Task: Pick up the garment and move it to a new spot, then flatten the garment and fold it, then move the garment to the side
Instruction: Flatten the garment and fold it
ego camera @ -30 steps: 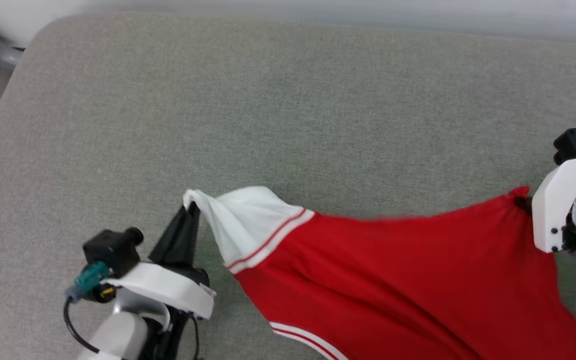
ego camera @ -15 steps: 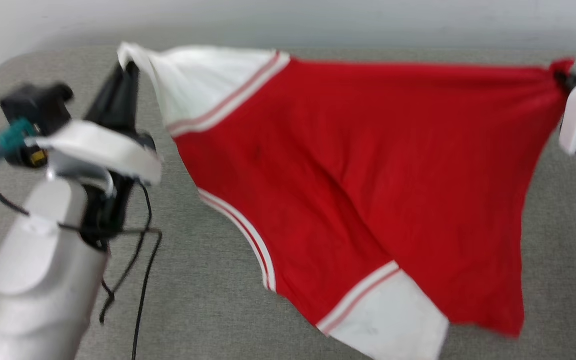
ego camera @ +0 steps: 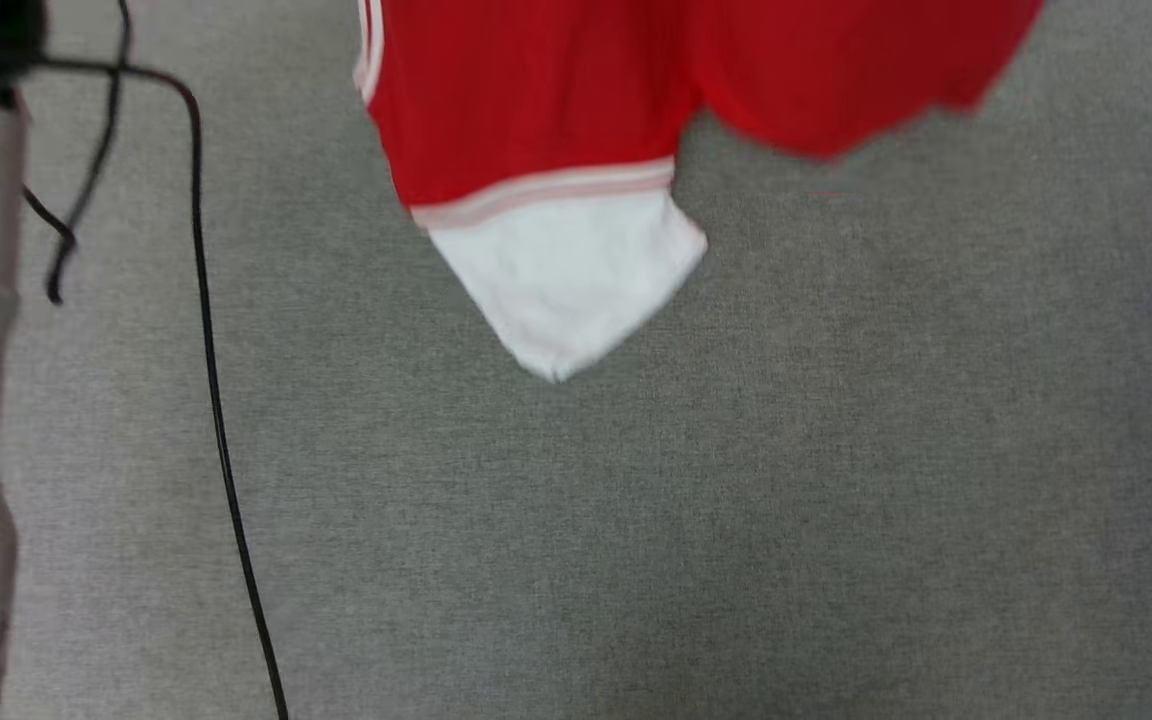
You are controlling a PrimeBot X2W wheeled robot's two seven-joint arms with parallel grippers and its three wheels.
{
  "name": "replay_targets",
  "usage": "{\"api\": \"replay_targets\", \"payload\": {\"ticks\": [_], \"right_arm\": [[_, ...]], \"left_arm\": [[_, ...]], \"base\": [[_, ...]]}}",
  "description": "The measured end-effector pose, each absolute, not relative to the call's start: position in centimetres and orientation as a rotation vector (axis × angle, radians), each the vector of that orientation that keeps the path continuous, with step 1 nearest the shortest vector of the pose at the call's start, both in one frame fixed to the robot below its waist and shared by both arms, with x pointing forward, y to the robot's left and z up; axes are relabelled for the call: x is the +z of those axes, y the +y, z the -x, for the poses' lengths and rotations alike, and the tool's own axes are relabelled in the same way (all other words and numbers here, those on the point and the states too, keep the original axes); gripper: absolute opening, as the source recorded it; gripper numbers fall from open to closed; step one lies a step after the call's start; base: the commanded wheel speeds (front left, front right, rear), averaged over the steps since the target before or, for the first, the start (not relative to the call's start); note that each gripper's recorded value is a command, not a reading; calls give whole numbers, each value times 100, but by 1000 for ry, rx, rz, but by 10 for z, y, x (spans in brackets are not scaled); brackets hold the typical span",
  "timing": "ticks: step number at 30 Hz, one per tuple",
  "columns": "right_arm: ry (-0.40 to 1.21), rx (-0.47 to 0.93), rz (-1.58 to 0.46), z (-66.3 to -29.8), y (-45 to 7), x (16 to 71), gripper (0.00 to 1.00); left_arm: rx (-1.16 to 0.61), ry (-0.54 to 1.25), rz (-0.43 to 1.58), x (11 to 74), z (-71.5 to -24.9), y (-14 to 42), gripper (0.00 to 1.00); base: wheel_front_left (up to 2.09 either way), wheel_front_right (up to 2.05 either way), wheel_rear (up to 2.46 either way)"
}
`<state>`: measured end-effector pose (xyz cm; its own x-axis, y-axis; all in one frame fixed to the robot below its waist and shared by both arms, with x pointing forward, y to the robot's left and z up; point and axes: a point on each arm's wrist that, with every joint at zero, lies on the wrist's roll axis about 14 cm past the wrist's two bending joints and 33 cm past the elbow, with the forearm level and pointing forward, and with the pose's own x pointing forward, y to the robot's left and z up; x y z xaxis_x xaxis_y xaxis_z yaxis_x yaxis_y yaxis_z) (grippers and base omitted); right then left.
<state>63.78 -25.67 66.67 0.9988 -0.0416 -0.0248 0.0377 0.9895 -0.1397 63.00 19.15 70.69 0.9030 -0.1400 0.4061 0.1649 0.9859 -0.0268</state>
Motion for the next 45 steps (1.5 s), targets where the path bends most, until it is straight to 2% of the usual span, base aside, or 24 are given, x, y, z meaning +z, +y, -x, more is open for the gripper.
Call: {"api": "replay_targets", "payload": {"ticks": [6,11,20,26,33,45], "right_arm": [[-27,-52,130,-663,-259,678,0],[-11,-48,91,-684,-257,655,0],[159,-10,50,-709,-242,555,0],[269,28,30,-710,-226,498,0],[390,59,36,-666,-220,440,0],[495,71,-11,-550,-227,395,0]], "left_arm": [[-138,-457,-15,727,-662,197,0],[-129,-406,-5,700,-689,198,0],[-121,-220,67,601,-724,203,0],[-100,-63,153,526,-718,209,0],[-74,106,229,459,-670,209,0],[-48,275,332,403,-530,210,0]], "base": [[0,0,0],[0,0,0],[0,0,0],[0,0,0],[0,0,0],[0,0,0]]}}
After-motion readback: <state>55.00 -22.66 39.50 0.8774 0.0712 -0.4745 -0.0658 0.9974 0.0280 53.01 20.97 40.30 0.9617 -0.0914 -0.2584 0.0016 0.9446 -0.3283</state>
